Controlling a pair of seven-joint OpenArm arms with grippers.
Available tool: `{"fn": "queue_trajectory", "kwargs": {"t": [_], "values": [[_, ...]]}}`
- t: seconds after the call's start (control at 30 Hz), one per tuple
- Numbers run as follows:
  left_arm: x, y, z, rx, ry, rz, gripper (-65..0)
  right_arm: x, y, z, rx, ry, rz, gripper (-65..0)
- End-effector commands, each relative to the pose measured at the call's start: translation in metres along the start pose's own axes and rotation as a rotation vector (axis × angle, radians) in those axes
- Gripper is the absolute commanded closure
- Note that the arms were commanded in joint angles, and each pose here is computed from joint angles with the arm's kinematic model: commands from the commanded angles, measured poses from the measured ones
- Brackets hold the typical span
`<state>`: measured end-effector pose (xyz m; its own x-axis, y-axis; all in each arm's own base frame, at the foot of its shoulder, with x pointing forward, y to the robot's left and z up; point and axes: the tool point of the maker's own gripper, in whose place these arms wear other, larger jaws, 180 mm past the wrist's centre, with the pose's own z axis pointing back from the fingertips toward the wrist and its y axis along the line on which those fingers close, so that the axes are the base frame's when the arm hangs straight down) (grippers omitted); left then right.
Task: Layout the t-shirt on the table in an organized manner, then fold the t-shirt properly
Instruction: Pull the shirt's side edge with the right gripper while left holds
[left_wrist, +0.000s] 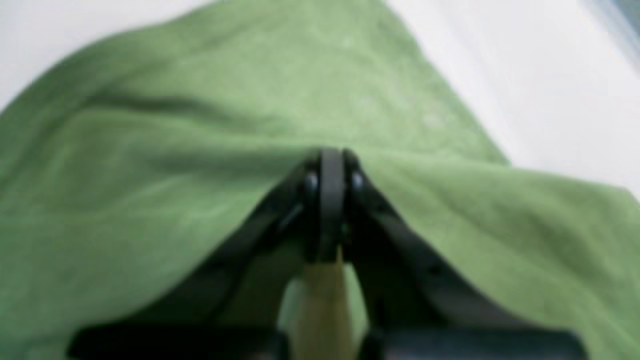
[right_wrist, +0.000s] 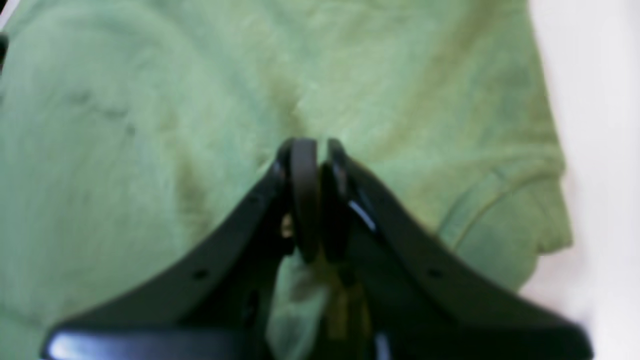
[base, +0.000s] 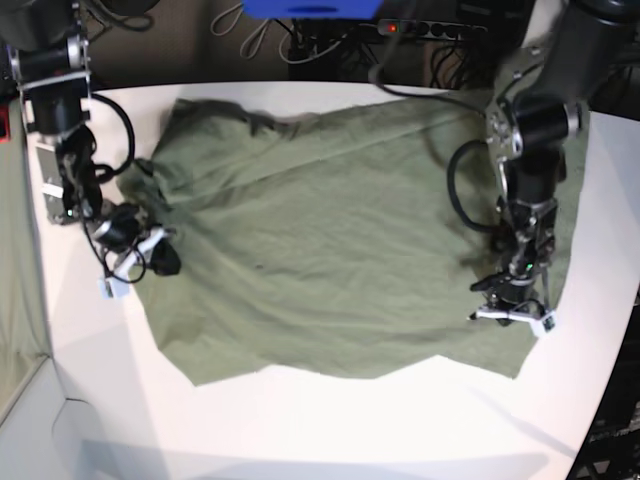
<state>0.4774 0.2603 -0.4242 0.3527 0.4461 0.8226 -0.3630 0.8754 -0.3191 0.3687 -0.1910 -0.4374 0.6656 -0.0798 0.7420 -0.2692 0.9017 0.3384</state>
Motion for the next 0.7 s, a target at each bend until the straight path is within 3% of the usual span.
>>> {"fn": "queue_trajectory", "kwargs": {"t": [0.0,0.1,0.23,0.43,0.57,0.67], "values": [[0.007,-0.012,-0.004,-0.023,-0.023,-0.019,0.0,-0.033,-0.004,0.005,-0.028,0.158,0.053,-3.0],[-0.028,-0.016,0.000,-0.033,0.023,-0.107,0.0,-0.044,0.001,0.018,-0.020,0.203,0.096,-3.0],[-0.045,-0.003,0.006,-0.026,0.042,-0.197,0.0,-0.049,0.004,0.030,-0.012,0.215,0.135,-3.0],[-0.049,0.043,0.015,0.039,0.061,-0.227,0.0,-0.066,-0.011,0.058,-0.040,0.269,0.185,-3.0],[-0.059,0.050,0.019,0.042,0.080,-0.229,0.0,-0.078,-0.024,0.084,-0.071,0.296,0.200,-2.9],[-0.073,0.053,0.024,0.043,0.102,-0.230,0.0,-0.080,-0.012,0.099,-0.032,0.300,0.253,-2.9]]}}
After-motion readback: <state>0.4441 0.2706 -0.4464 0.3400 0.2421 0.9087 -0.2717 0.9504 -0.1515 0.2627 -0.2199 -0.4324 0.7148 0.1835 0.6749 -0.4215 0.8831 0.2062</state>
